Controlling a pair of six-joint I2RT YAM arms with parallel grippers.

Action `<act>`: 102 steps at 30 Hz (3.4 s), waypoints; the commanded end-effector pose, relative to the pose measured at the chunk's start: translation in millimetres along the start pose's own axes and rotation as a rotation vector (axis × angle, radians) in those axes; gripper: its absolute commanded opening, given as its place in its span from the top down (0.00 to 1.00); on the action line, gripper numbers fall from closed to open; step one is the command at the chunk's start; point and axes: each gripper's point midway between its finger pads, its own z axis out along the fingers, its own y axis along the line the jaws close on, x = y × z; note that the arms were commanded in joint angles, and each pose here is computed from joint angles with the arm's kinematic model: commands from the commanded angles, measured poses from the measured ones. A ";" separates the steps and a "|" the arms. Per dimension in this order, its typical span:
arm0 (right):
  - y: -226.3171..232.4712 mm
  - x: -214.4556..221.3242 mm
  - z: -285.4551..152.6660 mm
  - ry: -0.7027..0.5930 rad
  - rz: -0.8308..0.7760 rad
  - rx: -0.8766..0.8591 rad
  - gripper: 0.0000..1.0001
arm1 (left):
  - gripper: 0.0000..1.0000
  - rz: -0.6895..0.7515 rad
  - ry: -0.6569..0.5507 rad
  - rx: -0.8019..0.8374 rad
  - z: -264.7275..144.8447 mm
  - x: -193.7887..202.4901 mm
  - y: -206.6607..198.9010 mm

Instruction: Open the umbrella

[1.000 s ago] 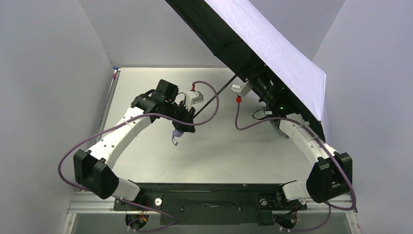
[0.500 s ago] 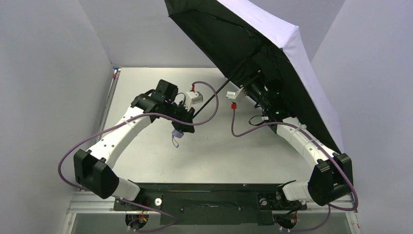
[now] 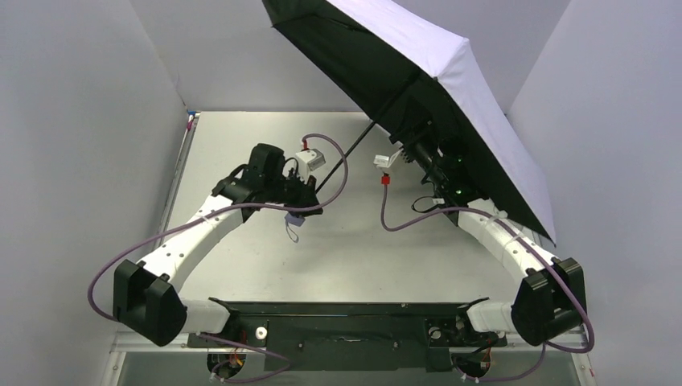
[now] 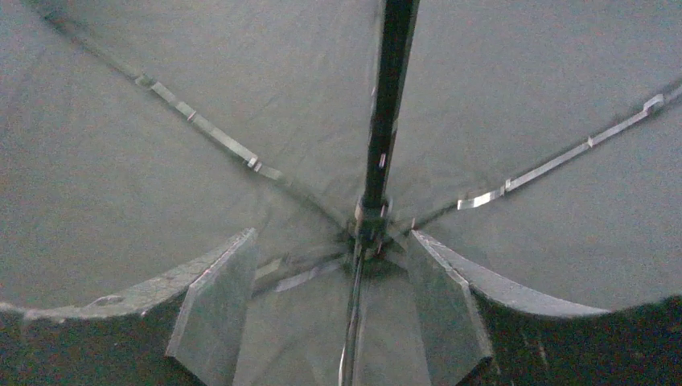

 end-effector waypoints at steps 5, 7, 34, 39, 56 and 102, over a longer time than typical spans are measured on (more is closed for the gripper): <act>2.5 -8.9 -50.6 0.013 0.094 0.002 0.36 | 1.00 -0.024 -0.550 -0.274 -60.2 -81.2 31.8; 7.8 -13.9 -60.7 0.006 0.118 -0.013 0.36 | 1.00 -0.003 -0.604 -0.278 -69.8 -80.9 27.5; 82.2 -48.9 -129.8 0.029 0.226 -0.212 0.36 | 0.94 -0.095 -0.384 -0.403 -7.5 65.3 34.5; 100.3 -62.8 -149.5 0.040 0.271 -0.256 0.36 | 0.61 -0.058 -0.388 -0.379 -4.2 63.3 31.7; 148.9 -137.1 -206.7 0.019 0.638 -0.488 0.32 | 0.02 0.245 -0.170 -0.461 -45.2 76.9 37.3; 251.3 -29.5 -335.9 0.892 0.892 -0.556 0.27 | 0.03 0.051 0.070 -1.176 -174.0 149.8 181.8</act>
